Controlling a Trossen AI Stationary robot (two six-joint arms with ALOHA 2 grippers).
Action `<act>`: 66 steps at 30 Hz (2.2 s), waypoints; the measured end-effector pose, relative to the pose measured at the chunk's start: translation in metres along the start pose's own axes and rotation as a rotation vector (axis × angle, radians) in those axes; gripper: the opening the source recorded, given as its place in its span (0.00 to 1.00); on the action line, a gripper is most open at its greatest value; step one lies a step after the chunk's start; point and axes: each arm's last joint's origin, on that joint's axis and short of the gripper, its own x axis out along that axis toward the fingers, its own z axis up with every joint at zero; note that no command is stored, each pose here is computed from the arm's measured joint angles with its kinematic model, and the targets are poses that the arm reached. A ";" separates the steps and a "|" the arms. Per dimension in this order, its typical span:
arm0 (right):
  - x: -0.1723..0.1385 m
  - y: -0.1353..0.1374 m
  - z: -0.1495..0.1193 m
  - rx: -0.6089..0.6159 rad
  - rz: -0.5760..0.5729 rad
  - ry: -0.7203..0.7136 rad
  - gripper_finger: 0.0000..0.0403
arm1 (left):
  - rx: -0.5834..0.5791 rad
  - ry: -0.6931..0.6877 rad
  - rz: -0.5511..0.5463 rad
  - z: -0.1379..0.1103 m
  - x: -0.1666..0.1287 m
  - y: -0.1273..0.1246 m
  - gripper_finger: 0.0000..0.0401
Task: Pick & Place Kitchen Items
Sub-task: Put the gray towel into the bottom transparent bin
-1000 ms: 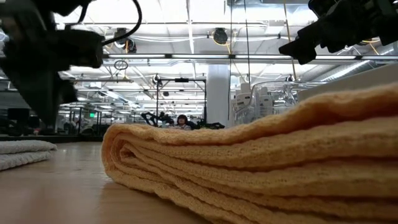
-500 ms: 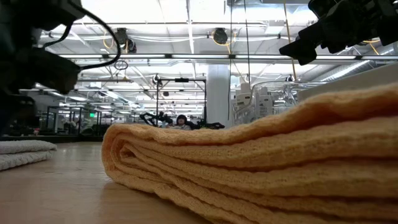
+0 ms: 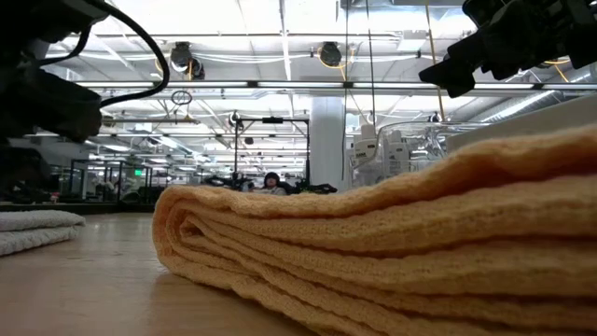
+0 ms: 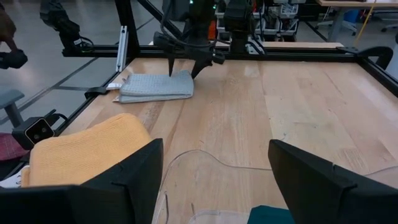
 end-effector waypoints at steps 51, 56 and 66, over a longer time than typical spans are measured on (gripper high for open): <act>0.177 -0.030 0.128 -0.199 -0.093 0.196 0.65 | 0.388 -0.476 0.710 0.097 -0.142 -0.044 0.04; 0.204 -0.040 0.110 -0.166 -0.038 0.245 0.65 | 0.412 -0.460 0.699 0.101 -0.136 -0.045 0.04; 0.228 -0.049 0.078 -0.147 -0.041 0.318 0.65 | 0.450 -0.480 0.679 0.104 -0.135 -0.048 0.04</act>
